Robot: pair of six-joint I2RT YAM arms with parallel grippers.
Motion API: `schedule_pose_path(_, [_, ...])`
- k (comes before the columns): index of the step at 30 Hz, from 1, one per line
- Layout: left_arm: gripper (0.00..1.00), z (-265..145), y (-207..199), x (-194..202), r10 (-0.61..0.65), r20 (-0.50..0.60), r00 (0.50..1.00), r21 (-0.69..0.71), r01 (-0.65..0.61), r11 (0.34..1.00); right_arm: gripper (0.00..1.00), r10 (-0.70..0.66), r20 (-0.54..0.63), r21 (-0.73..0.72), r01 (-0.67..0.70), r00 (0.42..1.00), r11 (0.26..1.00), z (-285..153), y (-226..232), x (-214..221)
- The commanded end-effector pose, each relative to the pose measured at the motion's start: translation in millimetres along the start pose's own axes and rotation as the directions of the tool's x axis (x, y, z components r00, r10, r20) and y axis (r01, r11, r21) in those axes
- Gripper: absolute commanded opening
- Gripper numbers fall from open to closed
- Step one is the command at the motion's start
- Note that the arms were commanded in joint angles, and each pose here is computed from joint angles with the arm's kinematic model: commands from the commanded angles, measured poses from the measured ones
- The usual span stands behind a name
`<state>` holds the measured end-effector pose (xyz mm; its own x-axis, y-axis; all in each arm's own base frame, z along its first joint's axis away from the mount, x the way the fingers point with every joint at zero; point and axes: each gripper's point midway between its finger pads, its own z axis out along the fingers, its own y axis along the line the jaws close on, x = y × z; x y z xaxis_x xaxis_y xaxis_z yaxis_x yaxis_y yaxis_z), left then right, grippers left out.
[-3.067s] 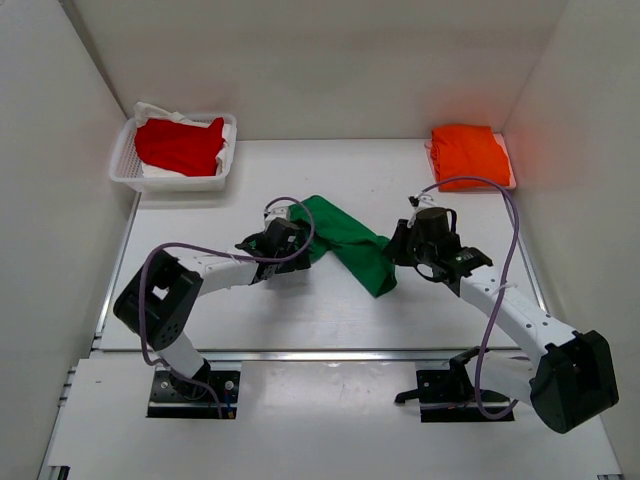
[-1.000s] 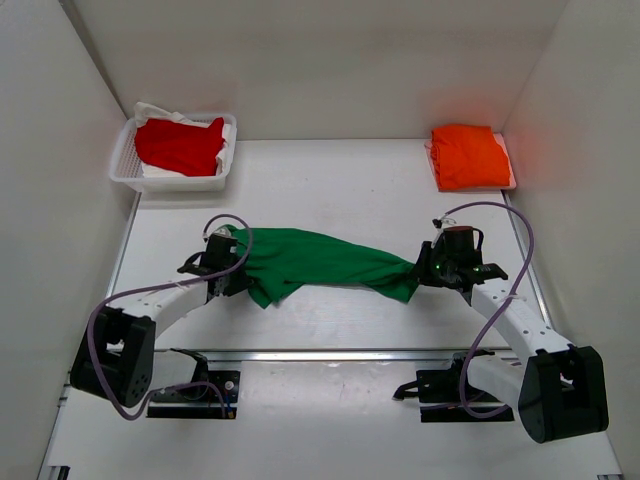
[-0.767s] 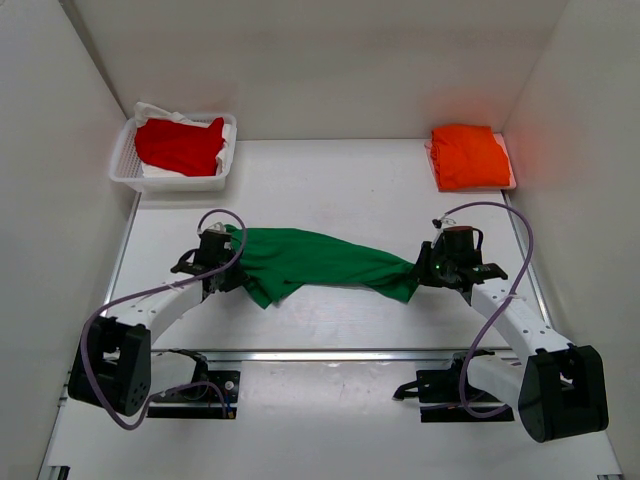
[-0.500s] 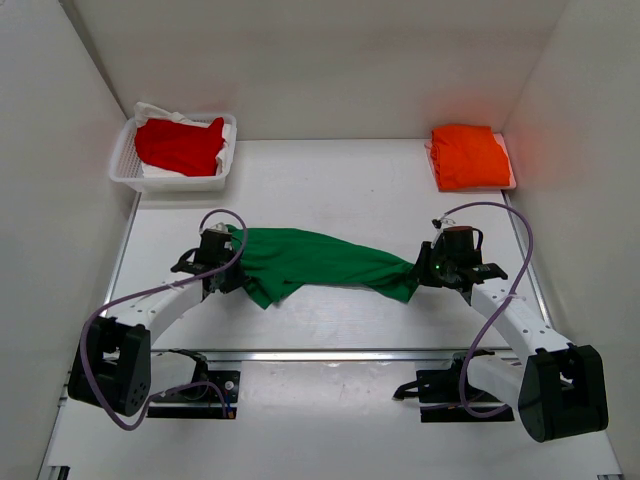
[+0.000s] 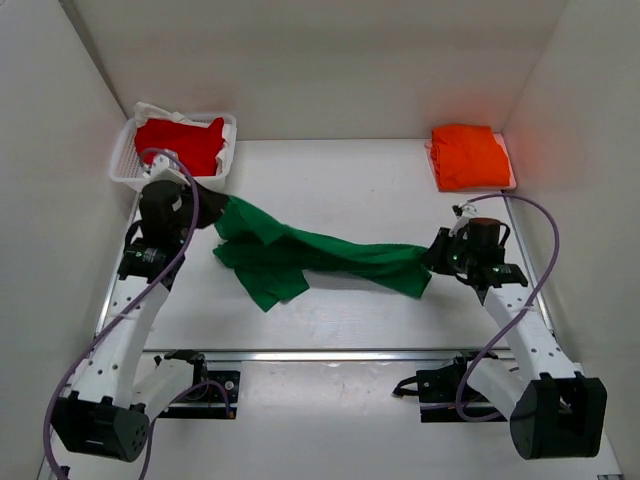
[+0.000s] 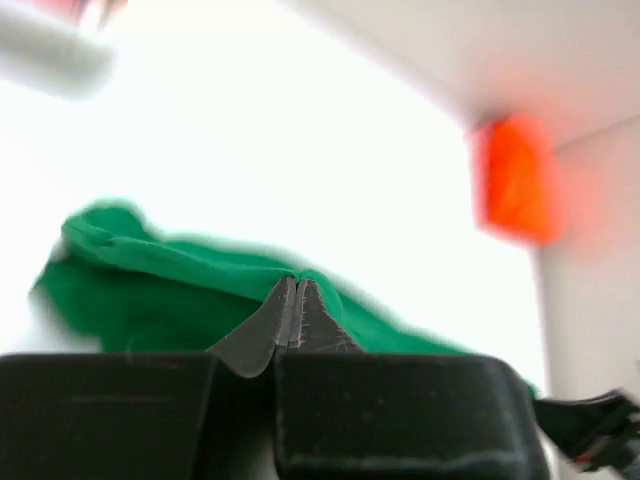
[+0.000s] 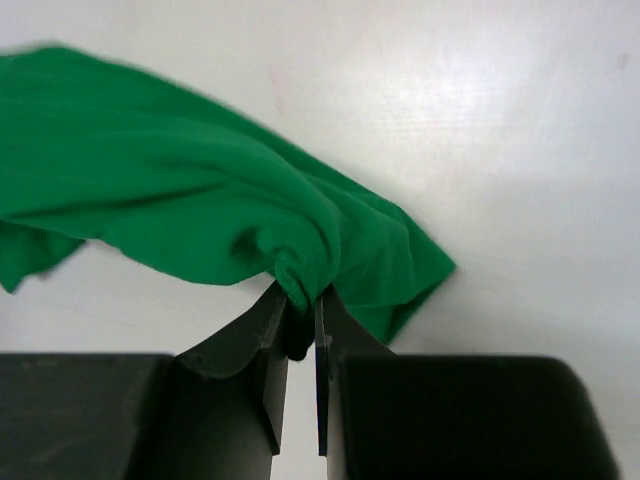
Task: Fold and stack the t-shirts
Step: Flatten out the tshirt
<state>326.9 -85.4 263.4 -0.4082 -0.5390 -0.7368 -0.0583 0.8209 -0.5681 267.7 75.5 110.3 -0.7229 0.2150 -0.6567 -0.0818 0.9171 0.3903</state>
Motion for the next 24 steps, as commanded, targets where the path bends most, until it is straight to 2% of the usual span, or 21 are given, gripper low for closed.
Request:
schedule_pose_path(1, [0.0,-34,-44,-60,0.012,0.151,0.988,0.101,-0.028,0.995,0.0,-0.097,0.189,-0.076,0.113,0.977,0.991,-30,31,-62])
schedule_pose_path(9, [0.0,-87,-96,-129,-0.061,0.327,0.943,0.23,-0.017,0.973,0.0,-0.104,0.384,-0.144,0.171,0.917,0.975,-86,66,-115])
schedule_pose_path(13, [0.0,-138,-115,-156,-0.092,0.438,0.894,0.288,-0.043,0.957,0.0,-0.143,0.468,-0.135,0.23,0.872,0.964,-120,80,-120])
schedule_pose_path(16, [0.0,-183,-130,-178,-0.087,0.509,0.857,0.307,-0.086,0.948,0.0,-0.15,0.482,-0.173,0.261,0.863,0.95,-140,91,-112])
schedule_pose_path(19, [0.0,-217,-144,-191,-0.105,0.532,0.84,0.334,-0.094,0.938,0.0,-0.147,0.501,-0.205,0.282,0.853,0.937,-159,102,-104])
schedule_pose_path(22, [0.0,-239,-156,-203,-0.119,0.543,0.831,0.351,-0.096,0.931,0.0,-0.146,0.498,-0.228,0.292,0.855,0.929,-170,109,-100])
schedule_pose_path(24, [0.0,-224,-157,-210,-0.09,0.528,0.845,0.297,-0.085,0.951,0.0,-0.147,0.493,-0.216,0.284,0.858,0.934,-177,107,-103])
